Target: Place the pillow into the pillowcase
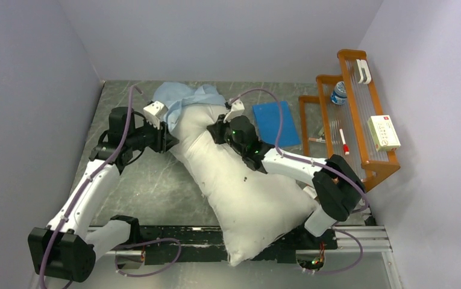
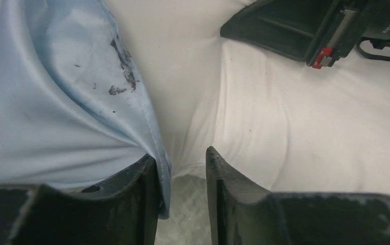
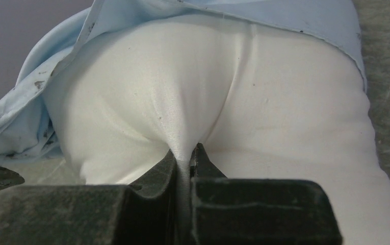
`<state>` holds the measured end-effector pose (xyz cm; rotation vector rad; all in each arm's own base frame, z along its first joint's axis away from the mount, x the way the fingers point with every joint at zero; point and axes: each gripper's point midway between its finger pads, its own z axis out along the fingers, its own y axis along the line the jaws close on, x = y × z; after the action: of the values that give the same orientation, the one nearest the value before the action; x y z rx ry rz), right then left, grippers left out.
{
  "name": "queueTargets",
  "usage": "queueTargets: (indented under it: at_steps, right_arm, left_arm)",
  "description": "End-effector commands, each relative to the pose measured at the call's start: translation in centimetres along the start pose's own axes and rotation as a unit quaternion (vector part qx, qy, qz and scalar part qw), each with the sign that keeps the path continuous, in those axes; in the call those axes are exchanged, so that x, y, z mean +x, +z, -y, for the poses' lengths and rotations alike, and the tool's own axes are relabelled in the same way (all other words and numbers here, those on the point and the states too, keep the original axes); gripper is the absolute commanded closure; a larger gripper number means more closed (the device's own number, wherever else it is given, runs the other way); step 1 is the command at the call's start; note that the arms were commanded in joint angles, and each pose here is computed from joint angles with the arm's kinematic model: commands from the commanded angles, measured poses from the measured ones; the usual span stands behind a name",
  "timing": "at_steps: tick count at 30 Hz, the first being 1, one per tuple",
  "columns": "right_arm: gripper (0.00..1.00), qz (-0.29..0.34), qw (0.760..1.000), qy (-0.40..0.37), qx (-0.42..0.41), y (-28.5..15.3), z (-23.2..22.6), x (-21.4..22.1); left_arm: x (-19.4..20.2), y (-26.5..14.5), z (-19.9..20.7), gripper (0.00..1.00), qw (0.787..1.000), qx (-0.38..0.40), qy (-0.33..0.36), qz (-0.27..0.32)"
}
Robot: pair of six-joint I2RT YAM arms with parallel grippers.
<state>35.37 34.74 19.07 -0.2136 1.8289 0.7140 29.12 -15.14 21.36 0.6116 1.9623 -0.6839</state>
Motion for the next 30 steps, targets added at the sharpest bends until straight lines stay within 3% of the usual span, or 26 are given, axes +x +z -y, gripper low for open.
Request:
queueTargets:
  at_steps: [1,2,4,6,8,9,12,15,22,30]
  right_arm:
    - [1.0,-0.005,0.998,-0.025,-0.056,-0.3,-2.7,-0.4]
    - [1.0,-0.012,0.997,-0.03,-0.067,-0.7,-2.9,-0.2]
    - [0.9,-0.028,0.995,-0.039,-0.083,-1.7,-3.4,0.0]
    - [0.76,-0.043,0.994,-0.049,-0.089,-2.8,-3.6,-0.1]
    - [0.6,-0.05,0.993,-0.058,-0.094,-3.9,-3.8,-0.7]
    - [0.53,-0.054,0.991,-0.062,-0.103,-4.4,-4.2,-1.0]
    - [0.31,-0.07,0.988,-0.073,-0.12,-5.8,-4.9,-2.4]
    - [0.04,-0.06,0.988,-0.046,-0.132,-6.8,-4.4,-4.9]
    - [0.0,-0.08,0.993,-0.012,-0.088,-5.0,1.3,-7.9]
    - [0.04,-0.185,0.977,-0.005,-0.107,-2.2,4.2,-4.1]
  left_arm:
    - [-1.1,-2.1,0.6,0.56,0.999,-0.034,-0.035,0.0]
    - [-1.9,-2.6,0.3,0.53,0.997,-0.056,-0.047,0.01]
    - [-4.1,-3.6,0.1,0.48,0.994,-0.081,-0.059,0.038]
    - [-6.6,-4.3,0.5,0.43,0.993,-0.079,-0.062,0.067]
    - [-8.6,-4.7,0.8,0.27,0.991,-0.078,-0.07,0.087]
    - [-9.5,-4.8,0.9,0.25,0.99,-0.076,-0.068,0.095]
    - [-11.3,-4.8,0.1,0.29,0.988,-0.09,-0.049,0.113]
    - [-12.3,-4.0,-2.1,0.31,0.983,-0.124,0.008,0.133]
    - [-12.2,2.1,-5.5,0.28,0.978,-0.119,0.137,0.103]
    - [-10.9,10.4,-6.6,0.25,0.965,-0.101,0.239,0.027]
